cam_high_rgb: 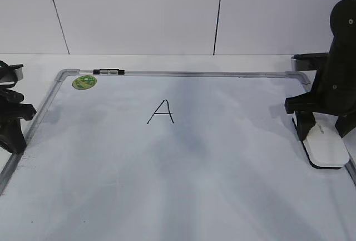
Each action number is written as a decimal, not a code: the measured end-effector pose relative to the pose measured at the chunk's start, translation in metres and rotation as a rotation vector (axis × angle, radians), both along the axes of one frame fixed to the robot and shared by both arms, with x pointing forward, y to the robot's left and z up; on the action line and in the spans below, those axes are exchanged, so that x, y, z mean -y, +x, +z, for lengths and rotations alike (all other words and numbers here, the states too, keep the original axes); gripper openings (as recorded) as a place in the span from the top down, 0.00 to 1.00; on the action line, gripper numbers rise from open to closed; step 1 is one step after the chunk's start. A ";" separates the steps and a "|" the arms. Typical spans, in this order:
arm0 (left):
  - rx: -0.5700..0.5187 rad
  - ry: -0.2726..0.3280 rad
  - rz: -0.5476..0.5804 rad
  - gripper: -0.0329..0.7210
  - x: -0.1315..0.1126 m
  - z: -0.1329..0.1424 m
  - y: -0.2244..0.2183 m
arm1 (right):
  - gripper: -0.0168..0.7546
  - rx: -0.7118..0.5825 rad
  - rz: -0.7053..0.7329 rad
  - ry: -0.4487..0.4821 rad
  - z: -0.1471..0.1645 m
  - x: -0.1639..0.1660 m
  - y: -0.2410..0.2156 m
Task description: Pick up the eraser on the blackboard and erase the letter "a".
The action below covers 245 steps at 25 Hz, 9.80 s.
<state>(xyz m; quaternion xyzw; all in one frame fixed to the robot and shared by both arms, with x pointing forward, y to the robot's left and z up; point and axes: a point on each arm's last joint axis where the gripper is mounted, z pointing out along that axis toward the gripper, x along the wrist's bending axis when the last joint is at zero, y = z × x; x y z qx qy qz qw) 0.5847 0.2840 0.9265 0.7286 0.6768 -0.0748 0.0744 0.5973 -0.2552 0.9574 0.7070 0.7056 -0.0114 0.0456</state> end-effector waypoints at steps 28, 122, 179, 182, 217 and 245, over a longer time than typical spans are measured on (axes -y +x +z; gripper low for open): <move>0.000 0.000 0.000 0.91 0.000 0.000 0.000 | 0.16 -0.013 -0.007 0.012 -0.001 -0.001 -0.001; 0.657 0.029 -0.006 0.52 0.000 0.120 -0.295 | 0.21 0.445 0.115 0.058 0.081 0.039 -0.289; 0.984 0.062 0.005 0.61 -0.003 0.126 -0.339 | 0.21 0.911 0.000 0.010 0.089 0.049 -0.358; 1.039 0.062 0.006 0.62 -0.003 0.126 -0.348 | 0.21 0.978 0.000 0.009 0.089 0.049 -0.368; 1.069 0.060 0.007 0.64 -0.003 0.126 -0.353 | 0.21 0.984 0.012 0.005 0.088 0.048 -0.370; 1.069 0.060 0.007 0.65 -0.003 0.126 -0.353 | 0.21 0.982 0.039 0.006 0.088 0.047 -0.370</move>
